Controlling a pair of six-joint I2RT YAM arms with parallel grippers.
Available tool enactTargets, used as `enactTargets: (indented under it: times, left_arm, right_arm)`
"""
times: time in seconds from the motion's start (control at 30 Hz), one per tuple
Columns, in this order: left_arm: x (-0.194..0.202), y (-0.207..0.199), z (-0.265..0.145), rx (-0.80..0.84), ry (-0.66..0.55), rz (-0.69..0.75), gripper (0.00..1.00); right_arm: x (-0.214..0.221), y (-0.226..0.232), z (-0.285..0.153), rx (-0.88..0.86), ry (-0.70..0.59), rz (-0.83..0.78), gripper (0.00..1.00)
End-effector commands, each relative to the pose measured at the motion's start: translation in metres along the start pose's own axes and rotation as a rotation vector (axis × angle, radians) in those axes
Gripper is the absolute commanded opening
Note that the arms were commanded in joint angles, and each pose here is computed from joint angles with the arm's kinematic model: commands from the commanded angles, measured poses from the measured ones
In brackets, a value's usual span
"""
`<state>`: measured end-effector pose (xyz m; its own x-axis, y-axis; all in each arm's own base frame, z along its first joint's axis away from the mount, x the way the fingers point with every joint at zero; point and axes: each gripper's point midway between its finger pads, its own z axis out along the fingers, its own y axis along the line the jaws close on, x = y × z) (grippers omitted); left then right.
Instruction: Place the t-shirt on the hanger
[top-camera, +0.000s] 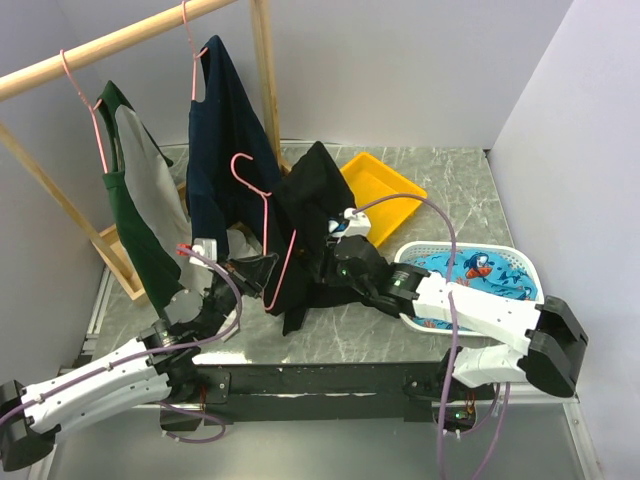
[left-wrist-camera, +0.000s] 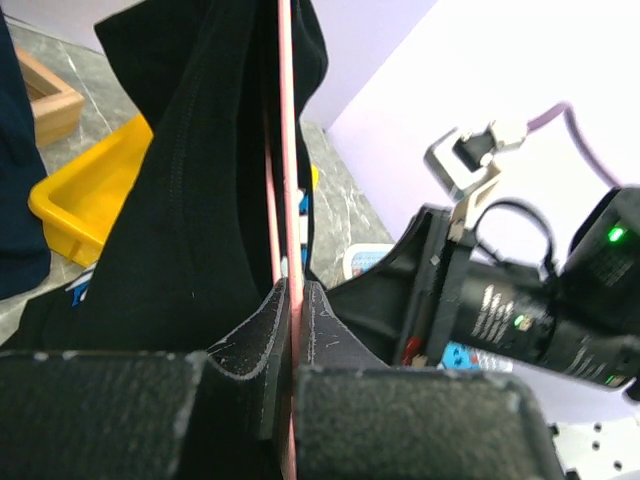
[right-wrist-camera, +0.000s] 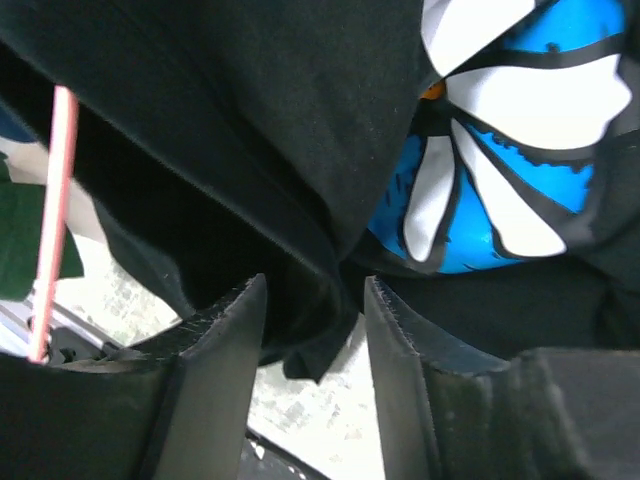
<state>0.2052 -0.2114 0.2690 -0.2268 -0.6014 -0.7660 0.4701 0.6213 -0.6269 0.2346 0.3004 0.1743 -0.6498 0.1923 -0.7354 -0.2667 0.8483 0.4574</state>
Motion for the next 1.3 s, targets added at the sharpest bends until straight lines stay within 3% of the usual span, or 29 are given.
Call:
enactTargets:
  times: [0.0,0.13,0.33,0.77,1.27]
  left_arm:
    - [-0.063,-0.029,0.002,0.055,-0.217,-0.124,0.01]
    - [-0.067,-0.027,0.008,0.023,-0.256,-0.171,0.01]
    - [-0.070,-0.028,0.023,-0.020,-0.314,-0.222,0.01]
    - [-0.067,-0.035,0.048,-0.150,-0.338,-0.166,0.01]
    - [-0.054,-0.022,0.065,-0.302,-0.353,0.044,0.01]
  right_arm:
    - [-0.011,0.010,0.008,-0.011,-0.095,0.069,0.45]
    - [-0.002,0.034,-0.010,-0.032,-0.133,0.040,0.16]
    - [0.007,0.053,-0.040,-0.022,-0.190,0.005,0.00]
    - [0.036,0.095,-0.051,-0.043,-0.099,-0.180,0.00]
    - [0.025,0.119,-0.087,-0.155,-0.051,-0.171,0.00]
